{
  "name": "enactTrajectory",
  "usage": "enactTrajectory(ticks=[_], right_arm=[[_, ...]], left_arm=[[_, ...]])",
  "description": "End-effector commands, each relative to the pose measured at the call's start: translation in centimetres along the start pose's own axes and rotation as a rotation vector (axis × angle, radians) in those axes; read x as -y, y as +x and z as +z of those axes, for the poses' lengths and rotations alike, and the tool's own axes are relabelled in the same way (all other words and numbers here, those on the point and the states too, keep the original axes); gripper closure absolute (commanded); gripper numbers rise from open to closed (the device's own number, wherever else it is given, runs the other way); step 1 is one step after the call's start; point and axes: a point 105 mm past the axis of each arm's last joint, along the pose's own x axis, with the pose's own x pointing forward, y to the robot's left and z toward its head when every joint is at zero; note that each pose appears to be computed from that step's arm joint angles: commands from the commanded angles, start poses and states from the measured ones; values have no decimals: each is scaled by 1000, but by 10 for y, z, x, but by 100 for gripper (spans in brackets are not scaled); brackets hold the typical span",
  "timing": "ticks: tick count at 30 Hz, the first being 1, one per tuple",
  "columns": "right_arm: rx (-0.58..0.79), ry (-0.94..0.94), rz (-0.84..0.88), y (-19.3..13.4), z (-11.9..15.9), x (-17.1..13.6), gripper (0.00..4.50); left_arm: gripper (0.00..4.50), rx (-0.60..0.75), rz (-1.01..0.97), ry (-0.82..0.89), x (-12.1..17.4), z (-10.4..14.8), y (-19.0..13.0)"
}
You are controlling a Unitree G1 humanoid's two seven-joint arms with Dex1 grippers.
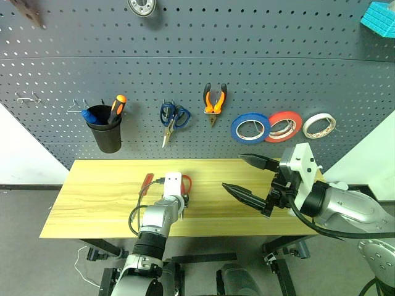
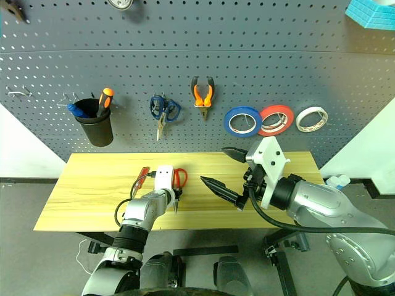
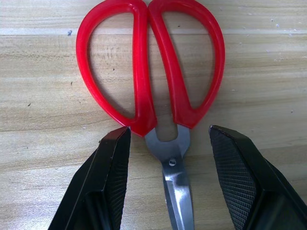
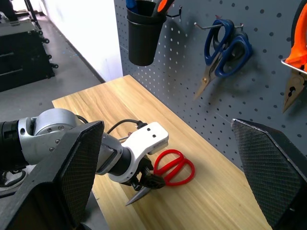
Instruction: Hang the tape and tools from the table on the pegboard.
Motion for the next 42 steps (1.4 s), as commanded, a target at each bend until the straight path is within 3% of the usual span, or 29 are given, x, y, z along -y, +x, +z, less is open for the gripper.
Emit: enactTrajectory(ticks=[1,13,24,42], right_arm=[[25,-47,5,-1,10,-4,0],[32,-48,3,-1,11,-7,0],[33,-52,-4,0,12,-9,0],[48,-56,-16,5,12,-9,0]], left_arm=[[178,4,-24,-17,12,-1,-2],[178,-92,-20,-28,19,-28,7],[178,-127,-10,-36,24,-36,11],[178,-215,104,-45,6,-59,11]])
